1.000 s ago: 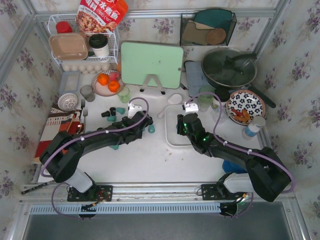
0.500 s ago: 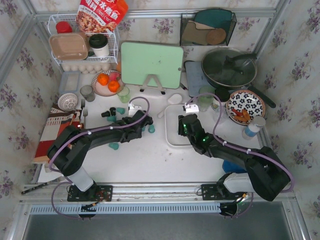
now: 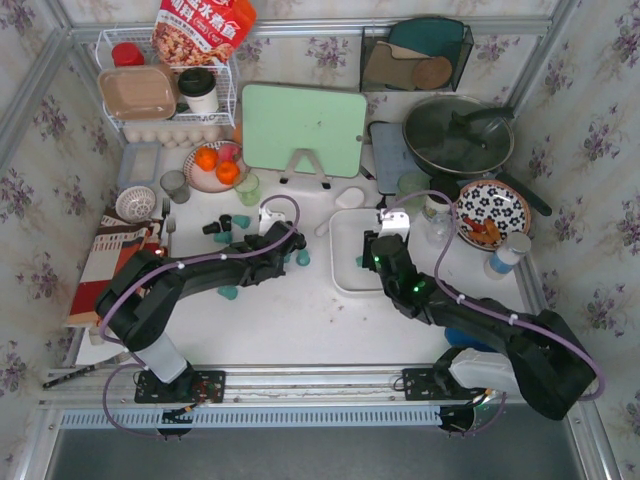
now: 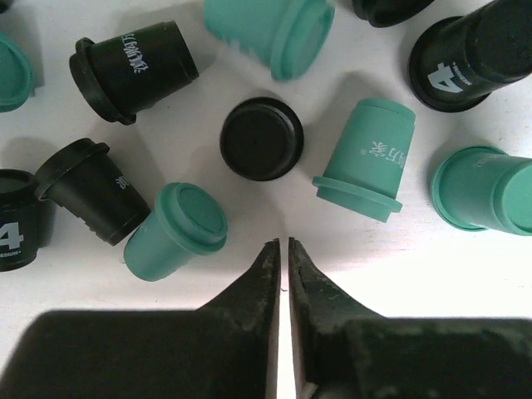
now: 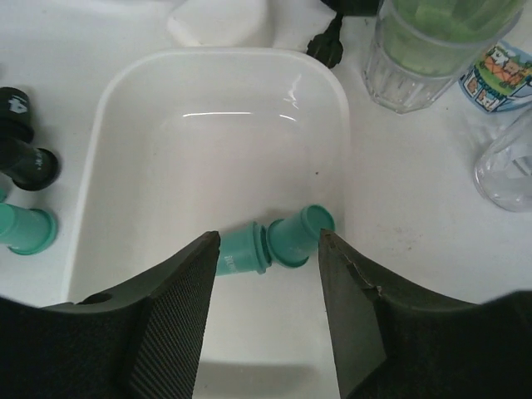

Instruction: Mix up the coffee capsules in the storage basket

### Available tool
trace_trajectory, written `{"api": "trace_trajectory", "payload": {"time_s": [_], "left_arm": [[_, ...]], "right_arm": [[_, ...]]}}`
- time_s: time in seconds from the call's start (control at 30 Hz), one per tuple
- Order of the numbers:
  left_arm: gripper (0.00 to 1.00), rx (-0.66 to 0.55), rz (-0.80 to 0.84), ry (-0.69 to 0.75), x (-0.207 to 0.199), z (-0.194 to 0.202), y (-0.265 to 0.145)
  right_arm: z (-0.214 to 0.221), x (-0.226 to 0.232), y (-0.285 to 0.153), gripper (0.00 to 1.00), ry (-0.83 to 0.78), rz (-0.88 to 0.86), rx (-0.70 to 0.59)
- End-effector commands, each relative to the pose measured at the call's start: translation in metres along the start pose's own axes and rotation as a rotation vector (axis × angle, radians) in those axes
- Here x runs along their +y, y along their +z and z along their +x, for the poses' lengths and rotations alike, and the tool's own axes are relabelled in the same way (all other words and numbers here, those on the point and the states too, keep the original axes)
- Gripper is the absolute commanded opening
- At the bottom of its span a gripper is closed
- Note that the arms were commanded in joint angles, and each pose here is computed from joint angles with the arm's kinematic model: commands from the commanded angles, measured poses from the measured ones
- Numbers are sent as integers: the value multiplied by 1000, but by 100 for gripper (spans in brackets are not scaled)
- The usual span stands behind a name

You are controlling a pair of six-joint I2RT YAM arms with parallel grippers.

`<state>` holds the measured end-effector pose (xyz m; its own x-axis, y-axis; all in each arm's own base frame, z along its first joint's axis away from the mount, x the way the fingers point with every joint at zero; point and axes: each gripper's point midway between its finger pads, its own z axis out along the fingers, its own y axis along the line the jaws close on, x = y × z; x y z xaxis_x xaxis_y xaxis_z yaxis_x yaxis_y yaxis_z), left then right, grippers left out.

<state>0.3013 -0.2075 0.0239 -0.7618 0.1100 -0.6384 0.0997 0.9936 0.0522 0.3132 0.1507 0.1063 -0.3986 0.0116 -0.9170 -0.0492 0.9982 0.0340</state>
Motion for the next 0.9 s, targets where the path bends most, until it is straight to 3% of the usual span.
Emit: {"api": "trace_trajectory", "payload": {"time_s": [0.0,0.07,0.6,0.7,0.87], "left_arm": [[6,-18,46,15,-8,-6,-1],[0,-23,60,19,-9,-9,-4],[1,-160,185,101,-15,-47,-51],[36,-106,39,92,11,-43,-41],[50,-54,75,54,16,-44,-20]], "right_arm": [[-24,-3,-9,59,43,6,-109],[-26,-2,-12,59,52,-8,-120],[-26,34,-18,60,9,-185,-99],[-25,36,-17,60,5,-191,-91],[-22,39,-16,60,-1,-201,-79]]}}
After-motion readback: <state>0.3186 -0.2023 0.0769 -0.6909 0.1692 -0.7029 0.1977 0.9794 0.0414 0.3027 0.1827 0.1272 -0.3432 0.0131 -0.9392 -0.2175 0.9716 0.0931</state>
